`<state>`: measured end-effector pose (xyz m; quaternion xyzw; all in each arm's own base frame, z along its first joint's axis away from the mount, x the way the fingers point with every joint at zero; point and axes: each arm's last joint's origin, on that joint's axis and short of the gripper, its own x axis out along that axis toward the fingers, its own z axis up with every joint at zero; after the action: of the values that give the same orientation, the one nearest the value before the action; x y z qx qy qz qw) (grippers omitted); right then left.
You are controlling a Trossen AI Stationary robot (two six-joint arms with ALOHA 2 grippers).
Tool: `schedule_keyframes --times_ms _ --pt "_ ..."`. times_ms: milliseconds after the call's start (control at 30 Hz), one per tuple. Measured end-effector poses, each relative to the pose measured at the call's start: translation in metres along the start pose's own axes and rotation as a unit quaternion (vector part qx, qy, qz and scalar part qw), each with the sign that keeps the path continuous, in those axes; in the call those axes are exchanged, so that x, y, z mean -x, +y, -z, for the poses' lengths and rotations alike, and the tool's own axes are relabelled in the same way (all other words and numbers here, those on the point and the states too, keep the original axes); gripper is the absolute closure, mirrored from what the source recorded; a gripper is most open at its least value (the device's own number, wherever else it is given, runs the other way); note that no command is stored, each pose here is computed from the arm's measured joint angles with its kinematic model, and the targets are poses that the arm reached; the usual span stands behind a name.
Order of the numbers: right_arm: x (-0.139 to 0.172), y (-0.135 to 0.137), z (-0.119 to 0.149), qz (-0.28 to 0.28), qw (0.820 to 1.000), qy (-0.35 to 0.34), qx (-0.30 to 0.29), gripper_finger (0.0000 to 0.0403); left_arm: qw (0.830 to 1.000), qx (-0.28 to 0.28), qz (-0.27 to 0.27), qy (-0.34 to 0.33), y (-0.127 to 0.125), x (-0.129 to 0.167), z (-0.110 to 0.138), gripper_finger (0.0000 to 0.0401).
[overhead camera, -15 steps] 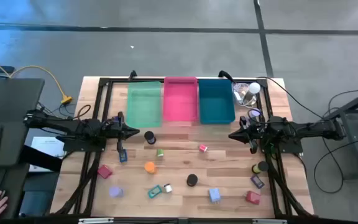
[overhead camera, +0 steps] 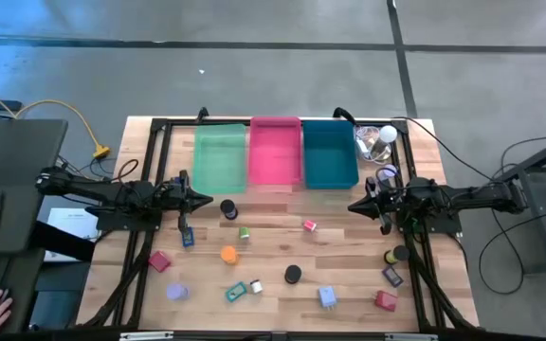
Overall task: Pick & Place Office items
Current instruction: Put the top violet hourglass into the pink bin
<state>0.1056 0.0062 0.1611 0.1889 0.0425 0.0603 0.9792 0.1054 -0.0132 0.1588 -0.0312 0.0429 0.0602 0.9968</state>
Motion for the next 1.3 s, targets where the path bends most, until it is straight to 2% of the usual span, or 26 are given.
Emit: schedule_keyframes --times_ms 333,533,633,767,933,1033,1133,1233,1300 --pt "0.0 0.0 -0.001 0.0 1.0 -0.004 0.008 0.0401 1.0 0.001 0.001 -0.007 0.0 0.0 -0.001 0.04" --pt "0.0 -0.001 -0.002 0.032 0.999 -0.019 0.018 0.039 1.0 0.021 0.001 -0.009 0.0 0.0 -0.002 0.04" --pt "0.001 -0.001 -0.003 0.037 0.999 -0.012 0.016 0.036 0.999 0.023 0.002 -0.026 0.0 0.0 -0.005 0.04" --pt "0.002 0.004 -0.015 0.031 0.999 -0.029 0.012 0.0299 0.999 -0.006 0.002 -0.046 -0.001 0.0 -0.009 0.0399" --pt "0.003 0.013 -0.039 0.031 0.999 -0.037 0.022 0.0224 0.999 -0.002 -0.008 -0.049 0.0 0.001 -0.011 0.0373" --pt "0.004 0.018 -0.055 0.072 0.997 -0.009 0.026 0.0193 0.999 -0.002 -0.008 -0.05 0.0 0.001 -0.011 0.0342" --pt "0.005 0.023 -0.075 0.139 0.989 0.032 0.026 0.0177 0.999 -0.001 0.004 -0.051 -0.001 0.001 -0.012 0.0306" --pt "0.006 0.027 -0.095 0.221 0.972 0.076 -0.001 0.0172 0.998 0.001 0.009 -0.055 -0.001 0.001 -0.012 0.0276" --pt "0.007 0.029 -0.106 0.287 0.951 0.111 -0.023 0.0171 0.998 0.003 0.01 -0.062 -0.001 0.001 -0.014 0.0262"
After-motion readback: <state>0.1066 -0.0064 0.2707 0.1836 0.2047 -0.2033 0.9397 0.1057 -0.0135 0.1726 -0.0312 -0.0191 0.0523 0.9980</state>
